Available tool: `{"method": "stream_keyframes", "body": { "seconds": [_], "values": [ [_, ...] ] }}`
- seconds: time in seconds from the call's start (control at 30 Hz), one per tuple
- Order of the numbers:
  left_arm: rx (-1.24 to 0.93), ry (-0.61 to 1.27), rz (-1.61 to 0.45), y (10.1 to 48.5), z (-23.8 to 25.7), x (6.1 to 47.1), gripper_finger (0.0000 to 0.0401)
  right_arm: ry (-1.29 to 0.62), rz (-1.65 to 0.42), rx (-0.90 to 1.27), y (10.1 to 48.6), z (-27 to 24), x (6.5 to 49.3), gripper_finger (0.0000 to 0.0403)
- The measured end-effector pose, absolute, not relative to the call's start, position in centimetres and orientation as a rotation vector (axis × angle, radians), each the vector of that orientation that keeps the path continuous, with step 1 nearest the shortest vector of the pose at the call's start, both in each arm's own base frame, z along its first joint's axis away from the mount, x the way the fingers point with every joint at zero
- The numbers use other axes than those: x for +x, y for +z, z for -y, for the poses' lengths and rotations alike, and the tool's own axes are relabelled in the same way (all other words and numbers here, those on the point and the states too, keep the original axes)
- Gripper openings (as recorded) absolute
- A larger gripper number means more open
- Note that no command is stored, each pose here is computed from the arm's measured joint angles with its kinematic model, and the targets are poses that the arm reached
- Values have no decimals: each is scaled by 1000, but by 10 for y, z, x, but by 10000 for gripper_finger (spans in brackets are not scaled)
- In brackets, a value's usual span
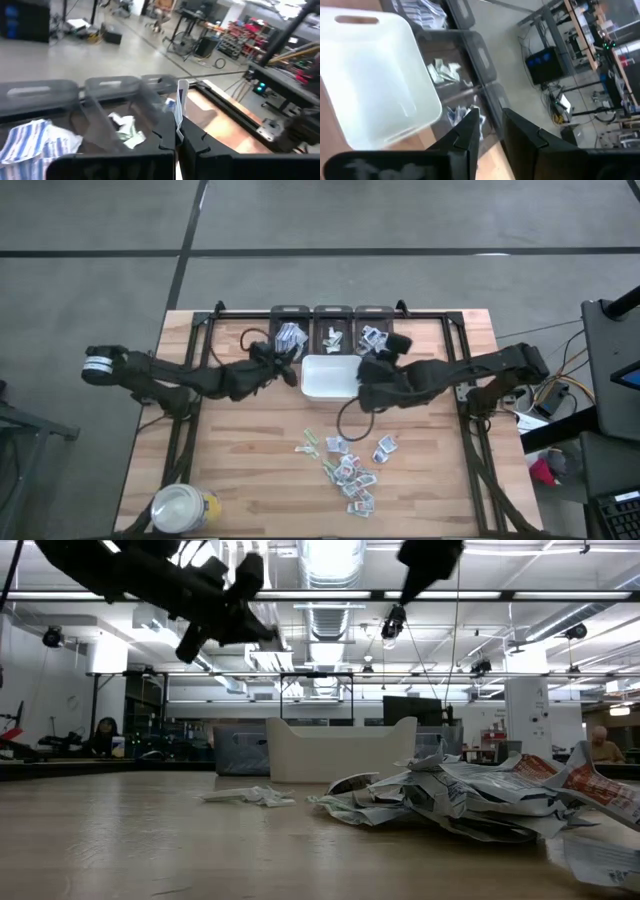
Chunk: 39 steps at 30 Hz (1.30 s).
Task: Pick & Place First Aid Supplies
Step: Put the white alcohol pad into the right black bin
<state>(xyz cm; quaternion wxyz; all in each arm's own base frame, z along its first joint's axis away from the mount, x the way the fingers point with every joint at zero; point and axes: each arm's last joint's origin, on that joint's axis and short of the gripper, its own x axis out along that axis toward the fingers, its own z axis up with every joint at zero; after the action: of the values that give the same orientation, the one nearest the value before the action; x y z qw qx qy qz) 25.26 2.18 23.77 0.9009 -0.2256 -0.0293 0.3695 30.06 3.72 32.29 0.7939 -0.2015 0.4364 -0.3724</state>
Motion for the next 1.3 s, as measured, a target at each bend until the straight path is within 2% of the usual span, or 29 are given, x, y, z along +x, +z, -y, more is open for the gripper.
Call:
{"method": "stream_keyframes", "body": {
  "seconds": [0.2, 0.47, 0.67, 0.87, 1.3],
  "values": [
    [-563, 826, -32, 231, -59, 249, 0, -789, -884, -388, 321, -29, 260, 59],
    [-660, 898, -138, 234, -100, 245, 0, -545, -691, -272, 318, -26, 222, 45],
    [-641, 870, -134, 249, -118, 254, 0, -499, -537, -201, 311, -21, 195, 43],
    [-610, 791, -168, 260, -136, 282, 0, -514, -447, -93, 303, -16, 171, 43],
    [-620, 535, -294, 264, -170, 373, 0, -506, -445, -57, 282, -13, 151, 43]
  ]
}}
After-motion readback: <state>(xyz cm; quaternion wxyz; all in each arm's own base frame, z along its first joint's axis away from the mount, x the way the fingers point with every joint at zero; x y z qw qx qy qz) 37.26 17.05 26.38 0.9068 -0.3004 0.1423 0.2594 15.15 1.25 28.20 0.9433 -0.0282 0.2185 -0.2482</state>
